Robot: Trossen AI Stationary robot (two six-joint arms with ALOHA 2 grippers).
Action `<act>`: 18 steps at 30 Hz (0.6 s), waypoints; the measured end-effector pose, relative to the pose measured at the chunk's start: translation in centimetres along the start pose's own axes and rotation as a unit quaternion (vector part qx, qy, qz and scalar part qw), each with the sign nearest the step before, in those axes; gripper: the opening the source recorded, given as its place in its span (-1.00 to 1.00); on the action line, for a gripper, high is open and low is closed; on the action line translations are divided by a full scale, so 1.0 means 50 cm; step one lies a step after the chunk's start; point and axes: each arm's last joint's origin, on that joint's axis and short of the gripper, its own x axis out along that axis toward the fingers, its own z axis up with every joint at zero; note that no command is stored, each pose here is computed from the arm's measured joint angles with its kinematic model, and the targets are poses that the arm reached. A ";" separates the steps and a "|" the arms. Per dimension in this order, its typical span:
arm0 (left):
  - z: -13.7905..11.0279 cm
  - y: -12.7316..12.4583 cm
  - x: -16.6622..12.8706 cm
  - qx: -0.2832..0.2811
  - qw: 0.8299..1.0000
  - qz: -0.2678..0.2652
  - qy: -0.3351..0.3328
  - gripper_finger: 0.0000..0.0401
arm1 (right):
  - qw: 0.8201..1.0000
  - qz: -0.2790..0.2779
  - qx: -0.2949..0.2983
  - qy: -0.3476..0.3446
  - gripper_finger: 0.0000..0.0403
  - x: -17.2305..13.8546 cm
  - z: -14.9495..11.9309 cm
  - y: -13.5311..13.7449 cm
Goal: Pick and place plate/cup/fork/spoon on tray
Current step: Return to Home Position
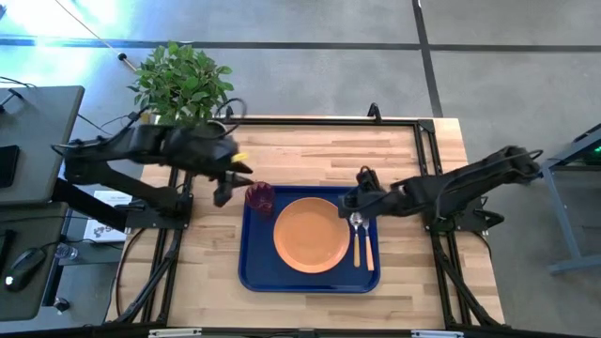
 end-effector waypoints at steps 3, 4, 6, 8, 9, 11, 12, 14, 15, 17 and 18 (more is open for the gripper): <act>-0.036 -0.008 -0.020 -0.002 0.999 -0.016 -0.042 -0.29 | 0.996 0.065 -0.039 -0.038 -0.69 -0.022 0.019 0.023; -0.052 -0.008 -0.025 -0.001 0.998 -0.024 -0.052 -0.29 | 0.994 0.083 -0.050 -0.052 -0.69 -0.028 0.025 0.030; -0.081 -0.009 -0.030 -0.006 0.996 -0.045 -0.073 -0.29 | 0.988 0.118 -0.069 -0.073 -0.69 -0.041 0.036 0.043; -0.111 -0.008 -0.031 -0.011 0.993 -0.067 -0.094 -0.29 | 0.981 0.147 -0.091 -0.092 -0.69 -0.053 0.044 0.053; -0.127 -0.006 -0.032 -0.012 0.992 -0.077 -0.101 -0.29 | 0.977 0.160 -0.097 -0.100 -0.69 -0.059 0.049 0.058; -0.156 -0.003 -0.032 -0.017 0.987 -0.098 -0.123 -0.29 | 0.970 0.183 -0.106 -0.116 -0.69 -0.071 0.057 0.065; -0.170 -0.001 -0.032 -0.016 0.985 -0.109 -0.135 -0.29 | 0.967 0.194 -0.107 -0.123 -0.69 -0.076 0.060 0.068; -0.199 0.003 -0.030 -0.009 0.980 -0.126 -0.151 -0.29 | 0.961 0.215 -0.106 -0.138 -0.69 -0.088 0.068 0.074; -0.214 0.006 -0.029 -0.001 0.978 -0.135 -0.162 -0.29 | 0.959 0.223 -0.106 -0.142 -0.69 -0.094 0.072 0.076; -0.242 0.011 -0.027 0.016 0.972 -0.150 -0.178 -0.29 | 0.955 0.235 -0.104 -0.151 -0.69 -0.106 0.079 0.076; -0.256 0.015 -0.026 0.024 0.969 -0.157 -0.187 -0.29 | 0.954 0.239 -0.101 -0.152 -0.69 -0.114 0.082 0.074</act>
